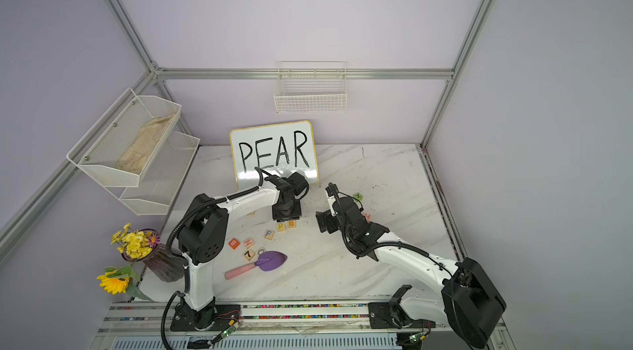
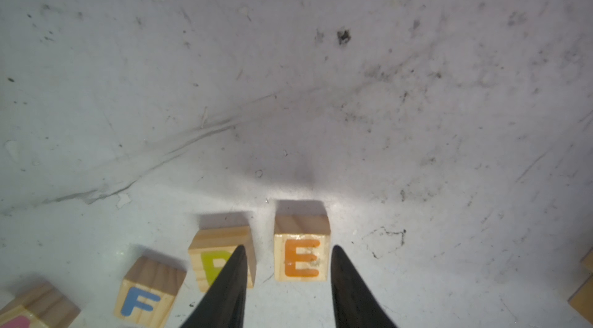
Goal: Spell the uppercase word “pear” with letter blocks
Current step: Place the letter block at the center of the board.
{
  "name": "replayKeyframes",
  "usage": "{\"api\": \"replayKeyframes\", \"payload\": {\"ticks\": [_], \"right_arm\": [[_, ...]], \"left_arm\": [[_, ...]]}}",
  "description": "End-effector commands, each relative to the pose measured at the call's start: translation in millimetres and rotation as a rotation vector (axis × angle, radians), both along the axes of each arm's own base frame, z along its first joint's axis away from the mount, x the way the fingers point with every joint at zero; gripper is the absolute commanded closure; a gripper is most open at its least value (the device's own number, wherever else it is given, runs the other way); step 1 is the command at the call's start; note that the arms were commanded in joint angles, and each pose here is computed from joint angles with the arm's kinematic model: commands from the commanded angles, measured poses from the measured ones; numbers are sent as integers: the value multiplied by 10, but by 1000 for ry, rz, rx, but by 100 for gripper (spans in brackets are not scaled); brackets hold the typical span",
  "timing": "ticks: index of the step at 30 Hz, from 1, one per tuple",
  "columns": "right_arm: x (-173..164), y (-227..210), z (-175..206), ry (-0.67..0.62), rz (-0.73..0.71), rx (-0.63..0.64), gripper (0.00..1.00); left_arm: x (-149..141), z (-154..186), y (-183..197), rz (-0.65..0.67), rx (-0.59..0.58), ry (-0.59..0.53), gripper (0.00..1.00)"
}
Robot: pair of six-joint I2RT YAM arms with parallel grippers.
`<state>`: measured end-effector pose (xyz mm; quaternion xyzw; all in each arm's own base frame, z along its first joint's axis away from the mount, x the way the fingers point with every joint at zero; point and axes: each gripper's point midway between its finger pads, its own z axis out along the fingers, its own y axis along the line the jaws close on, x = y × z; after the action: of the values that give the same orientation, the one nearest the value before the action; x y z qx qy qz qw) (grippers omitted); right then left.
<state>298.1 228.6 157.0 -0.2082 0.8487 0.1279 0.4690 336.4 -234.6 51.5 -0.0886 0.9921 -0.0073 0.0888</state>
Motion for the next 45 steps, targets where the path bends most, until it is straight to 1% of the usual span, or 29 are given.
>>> {"api": "replayKeyframes", "payload": {"ticks": [1,12,18,24,31,45], "right_arm": [[45,2,69,-18,-7,-7,4],[43,-3,58,-14,-9,-11,4],[28,-33,95,-20,-14,-13,4],[23,-49,106,-24,-18,-14,4],[22,-56,95,-21,-20,-19,4],[28,-51,81,-19,-20,-22,4]], "left_arm": [[233,328,-134,-29,-53,-88,58],[275,263,-390,-64,-127,-79,58],[342,187,-380,-88,-89,-88,58],[334,113,-365,-94,-73,-77,58],[313,41,-368,-93,-71,-60,58],[266,17,-362,-81,-82,-50,58]]}}
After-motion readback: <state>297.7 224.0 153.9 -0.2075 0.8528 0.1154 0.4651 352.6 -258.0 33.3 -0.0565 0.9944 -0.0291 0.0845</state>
